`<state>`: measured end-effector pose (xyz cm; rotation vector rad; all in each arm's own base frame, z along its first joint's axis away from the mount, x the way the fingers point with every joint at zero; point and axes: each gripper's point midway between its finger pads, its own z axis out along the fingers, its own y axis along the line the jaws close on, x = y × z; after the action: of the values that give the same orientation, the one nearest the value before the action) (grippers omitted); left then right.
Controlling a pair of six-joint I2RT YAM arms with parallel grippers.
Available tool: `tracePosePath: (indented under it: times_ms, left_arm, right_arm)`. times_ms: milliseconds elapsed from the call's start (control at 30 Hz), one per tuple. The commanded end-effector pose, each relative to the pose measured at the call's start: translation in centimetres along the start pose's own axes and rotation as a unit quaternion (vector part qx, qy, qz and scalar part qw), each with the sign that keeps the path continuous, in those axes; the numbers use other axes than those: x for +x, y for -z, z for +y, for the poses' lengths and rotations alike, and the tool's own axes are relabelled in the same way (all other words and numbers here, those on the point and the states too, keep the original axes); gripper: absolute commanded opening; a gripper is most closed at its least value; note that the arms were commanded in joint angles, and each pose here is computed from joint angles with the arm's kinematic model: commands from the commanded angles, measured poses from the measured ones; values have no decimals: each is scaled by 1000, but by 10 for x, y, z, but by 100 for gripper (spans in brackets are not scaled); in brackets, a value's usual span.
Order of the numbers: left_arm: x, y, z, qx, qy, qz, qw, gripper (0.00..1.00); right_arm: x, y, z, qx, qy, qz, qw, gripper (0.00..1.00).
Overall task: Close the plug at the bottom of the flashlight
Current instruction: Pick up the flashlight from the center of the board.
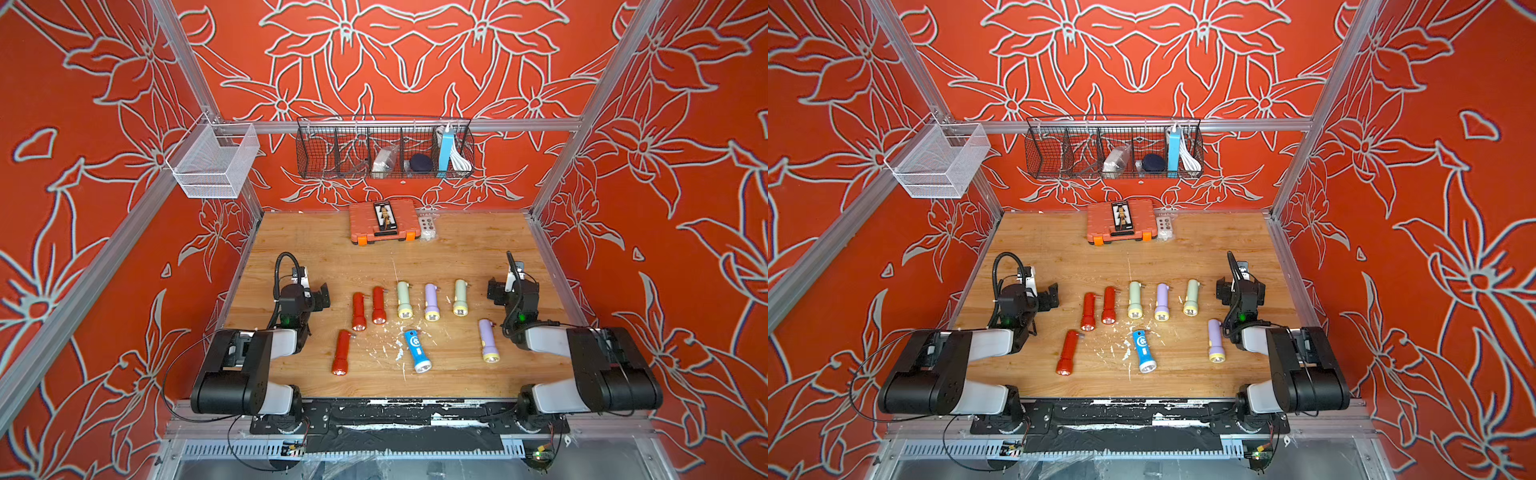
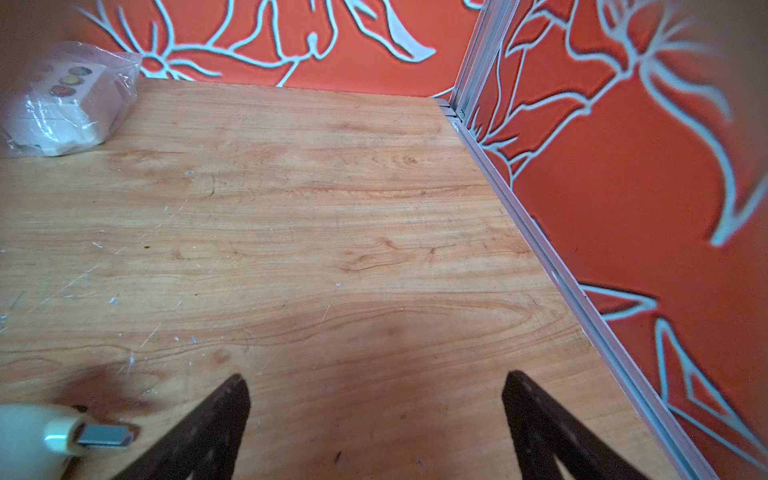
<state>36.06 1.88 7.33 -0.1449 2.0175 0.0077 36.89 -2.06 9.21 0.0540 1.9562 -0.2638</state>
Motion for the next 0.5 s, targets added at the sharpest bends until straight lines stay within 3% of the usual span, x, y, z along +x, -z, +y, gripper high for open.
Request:
tracePosePath:
  times_ms: [0, 467]
  left_arm:
    - [-15, -1, -3, 3, -6, -20, 1000, 98]
    - [-14, -2, -4, 5, -5, -18, 1000, 98]
  right_arm:
    - [-4, 1, -2, 4, 8, -9, 1000, 98]
    - [-4, 1, -2, 4, 8, -8, 1000, 98]
